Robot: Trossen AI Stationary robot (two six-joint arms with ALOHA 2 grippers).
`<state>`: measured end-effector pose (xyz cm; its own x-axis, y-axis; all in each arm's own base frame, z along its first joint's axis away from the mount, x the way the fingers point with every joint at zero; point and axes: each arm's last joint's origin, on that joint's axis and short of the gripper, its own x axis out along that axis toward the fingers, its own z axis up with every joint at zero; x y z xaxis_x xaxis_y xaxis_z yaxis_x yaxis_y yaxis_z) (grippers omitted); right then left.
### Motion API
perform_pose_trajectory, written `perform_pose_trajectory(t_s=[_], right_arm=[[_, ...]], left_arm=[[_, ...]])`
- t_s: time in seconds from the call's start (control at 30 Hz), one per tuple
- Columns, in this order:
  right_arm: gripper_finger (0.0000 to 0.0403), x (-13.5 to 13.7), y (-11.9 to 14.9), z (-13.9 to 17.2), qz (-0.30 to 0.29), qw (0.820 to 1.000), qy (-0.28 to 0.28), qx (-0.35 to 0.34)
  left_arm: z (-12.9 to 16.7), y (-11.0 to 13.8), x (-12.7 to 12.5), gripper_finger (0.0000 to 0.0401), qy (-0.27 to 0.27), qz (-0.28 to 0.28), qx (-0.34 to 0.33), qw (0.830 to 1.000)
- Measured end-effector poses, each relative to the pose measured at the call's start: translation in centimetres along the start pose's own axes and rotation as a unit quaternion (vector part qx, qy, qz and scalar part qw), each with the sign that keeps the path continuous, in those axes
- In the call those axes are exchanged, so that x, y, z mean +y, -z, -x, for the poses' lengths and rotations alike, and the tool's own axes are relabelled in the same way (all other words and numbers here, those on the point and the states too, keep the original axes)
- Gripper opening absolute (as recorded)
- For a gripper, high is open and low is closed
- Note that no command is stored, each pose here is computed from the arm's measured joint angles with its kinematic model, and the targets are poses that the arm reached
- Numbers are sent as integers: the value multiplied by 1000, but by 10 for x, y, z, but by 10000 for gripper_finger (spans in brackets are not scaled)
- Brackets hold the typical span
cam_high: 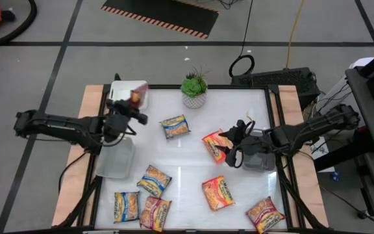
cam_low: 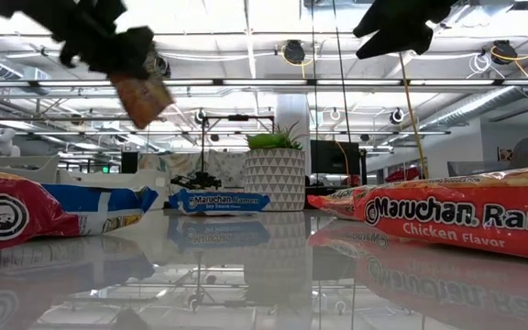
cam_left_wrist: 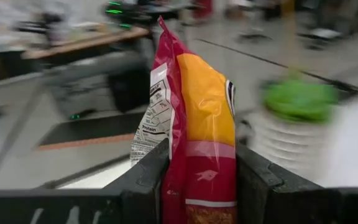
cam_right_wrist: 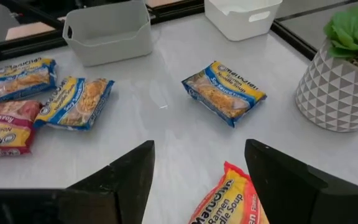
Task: Sort Maruchan noodles
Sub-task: Put the top red noodle pack into the white bin
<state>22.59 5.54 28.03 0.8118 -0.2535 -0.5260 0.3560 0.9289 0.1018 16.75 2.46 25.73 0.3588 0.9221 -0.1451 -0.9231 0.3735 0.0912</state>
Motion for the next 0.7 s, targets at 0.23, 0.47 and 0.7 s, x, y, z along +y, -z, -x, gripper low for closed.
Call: perform_pose_trajectory(t_s=[0.23, 0.47, 0.7], right_arm=[[242, 2, -5, 0, 7, 1000, 0, -27], [242, 5, -13, 1, 25, 998, -15, -64], [242, 6, -15, 1, 48, 996, -17, -73]], left_arm=[[-16, 27, 28, 128, -116, -7, -24, 993], [-40, 57, 49, 128, -171, 10, -10, 985], [-49, 76, 65, 129, -223, 69, -18, 972]])
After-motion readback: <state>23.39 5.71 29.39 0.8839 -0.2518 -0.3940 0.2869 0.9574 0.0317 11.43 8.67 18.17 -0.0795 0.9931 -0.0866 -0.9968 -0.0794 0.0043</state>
